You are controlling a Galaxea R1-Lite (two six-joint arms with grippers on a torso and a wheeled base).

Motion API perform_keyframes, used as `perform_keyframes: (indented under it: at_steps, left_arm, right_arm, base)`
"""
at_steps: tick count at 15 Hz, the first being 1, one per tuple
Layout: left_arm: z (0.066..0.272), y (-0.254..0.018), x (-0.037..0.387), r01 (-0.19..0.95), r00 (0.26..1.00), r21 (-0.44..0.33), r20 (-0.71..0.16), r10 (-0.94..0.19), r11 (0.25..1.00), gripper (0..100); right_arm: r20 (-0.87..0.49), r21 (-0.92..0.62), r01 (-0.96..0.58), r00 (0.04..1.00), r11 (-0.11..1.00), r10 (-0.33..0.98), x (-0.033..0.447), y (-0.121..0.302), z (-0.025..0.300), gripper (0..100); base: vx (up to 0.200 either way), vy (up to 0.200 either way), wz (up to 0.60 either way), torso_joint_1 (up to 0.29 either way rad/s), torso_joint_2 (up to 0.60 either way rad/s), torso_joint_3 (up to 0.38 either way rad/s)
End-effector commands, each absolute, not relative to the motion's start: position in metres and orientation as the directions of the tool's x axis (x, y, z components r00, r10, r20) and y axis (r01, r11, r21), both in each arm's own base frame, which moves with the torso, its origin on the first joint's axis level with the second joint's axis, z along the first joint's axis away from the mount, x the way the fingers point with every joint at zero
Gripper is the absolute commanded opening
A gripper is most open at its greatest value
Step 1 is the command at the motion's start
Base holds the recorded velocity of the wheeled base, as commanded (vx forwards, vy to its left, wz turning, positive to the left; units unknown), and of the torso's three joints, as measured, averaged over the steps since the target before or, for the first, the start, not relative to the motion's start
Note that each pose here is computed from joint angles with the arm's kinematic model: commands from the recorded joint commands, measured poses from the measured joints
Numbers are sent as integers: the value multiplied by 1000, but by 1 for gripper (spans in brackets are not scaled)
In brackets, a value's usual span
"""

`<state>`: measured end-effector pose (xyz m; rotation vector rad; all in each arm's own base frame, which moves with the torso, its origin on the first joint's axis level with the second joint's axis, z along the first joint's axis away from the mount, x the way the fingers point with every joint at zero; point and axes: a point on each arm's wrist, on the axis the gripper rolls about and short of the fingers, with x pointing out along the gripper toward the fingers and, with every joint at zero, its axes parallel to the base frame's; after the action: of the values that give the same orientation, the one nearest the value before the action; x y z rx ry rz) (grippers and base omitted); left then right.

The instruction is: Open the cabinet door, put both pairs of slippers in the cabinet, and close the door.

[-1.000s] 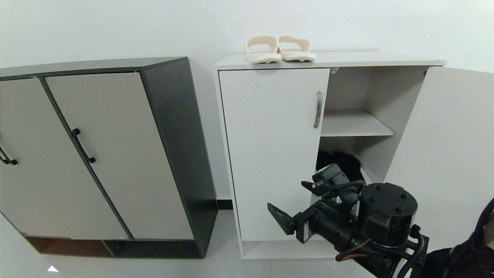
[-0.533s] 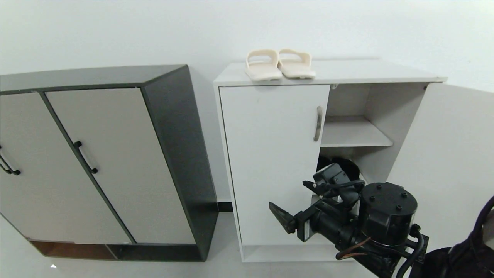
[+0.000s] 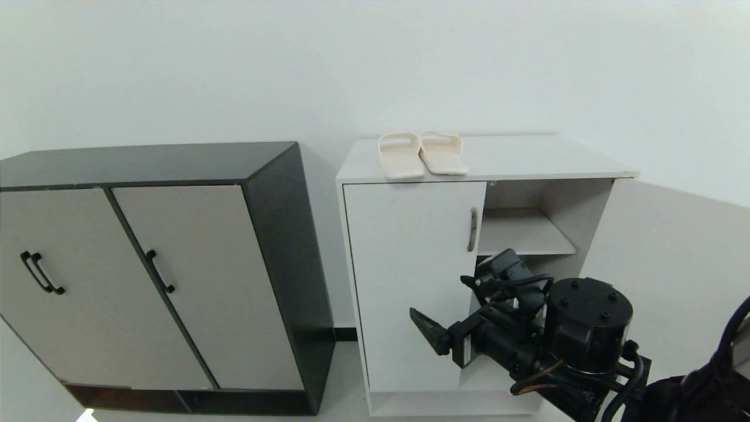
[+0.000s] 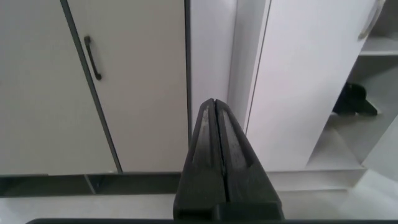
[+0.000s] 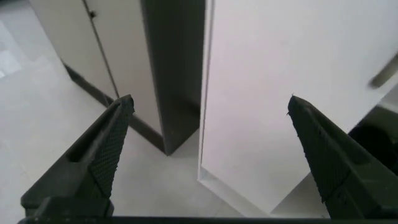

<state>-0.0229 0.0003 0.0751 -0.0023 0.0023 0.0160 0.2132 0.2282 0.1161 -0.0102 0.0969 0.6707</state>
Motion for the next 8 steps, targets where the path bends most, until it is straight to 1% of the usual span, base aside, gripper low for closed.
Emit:
perform_keyframes:
  at_steps: [1, 3, 8]
  left_arm:
    - [75, 0, -23, -17, 1000, -3, -3, 17, 1000, 0]
    - [75, 0, -23, -17, 1000, -3, -3, 17, 1000, 0]
    - [75, 0, -23, -17, 1000, -3, -3, 17, 1000, 0]
  right_arm:
    - [-95, 21, -621, 779, 783, 620, 213, 228, 115, 100]
    - [-95, 21, -621, 779, 783, 620, 213, 228, 115, 100]
    - [-97, 21, -623, 778, 782, 621, 213, 228, 115, 100]
  base:
    - [0, 0, 0, 369, -461, -251]
    - [0, 0, 0, 303, -498, -246]
    - [0, 0, 0, 269, -510, -259]
